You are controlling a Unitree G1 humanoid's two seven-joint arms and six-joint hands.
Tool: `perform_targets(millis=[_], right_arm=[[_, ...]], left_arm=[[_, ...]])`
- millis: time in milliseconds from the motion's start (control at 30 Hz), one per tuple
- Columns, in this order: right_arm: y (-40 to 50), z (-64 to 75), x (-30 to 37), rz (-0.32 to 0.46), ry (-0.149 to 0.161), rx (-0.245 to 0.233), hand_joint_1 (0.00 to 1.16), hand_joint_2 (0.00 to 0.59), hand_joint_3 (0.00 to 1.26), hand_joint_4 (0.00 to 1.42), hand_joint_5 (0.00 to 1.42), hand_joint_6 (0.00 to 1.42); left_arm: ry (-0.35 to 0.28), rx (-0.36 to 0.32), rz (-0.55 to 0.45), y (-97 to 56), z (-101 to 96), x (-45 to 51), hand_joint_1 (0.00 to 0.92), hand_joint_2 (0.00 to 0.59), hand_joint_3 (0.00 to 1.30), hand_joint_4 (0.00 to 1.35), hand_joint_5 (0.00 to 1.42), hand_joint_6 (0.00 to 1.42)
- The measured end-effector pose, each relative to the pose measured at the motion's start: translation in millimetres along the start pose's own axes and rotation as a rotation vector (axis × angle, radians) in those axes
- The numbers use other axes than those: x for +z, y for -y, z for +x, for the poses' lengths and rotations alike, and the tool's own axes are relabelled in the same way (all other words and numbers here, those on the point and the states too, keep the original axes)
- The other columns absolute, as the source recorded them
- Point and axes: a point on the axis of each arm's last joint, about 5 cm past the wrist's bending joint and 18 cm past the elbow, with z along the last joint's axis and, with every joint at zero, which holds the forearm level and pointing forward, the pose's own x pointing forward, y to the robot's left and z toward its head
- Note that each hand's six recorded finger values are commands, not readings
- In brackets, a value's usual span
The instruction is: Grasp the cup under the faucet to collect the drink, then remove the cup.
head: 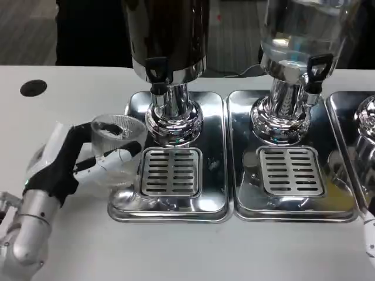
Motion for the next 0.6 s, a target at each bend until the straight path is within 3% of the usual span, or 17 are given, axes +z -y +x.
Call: perform_targets(millis=[600], right_arm=[[4.6, -2.4, -2.1, 0.003, -0.009, -0.012, 0.67, 0.510, 0.38, 0.35, 0.26, 0.18]], left_arm=[[0.048, -0.027, -0.021, 23.7, 7.9, 15.2, 0.192, 0.184, 0.51, 0.60, 0.43, 0.29]])
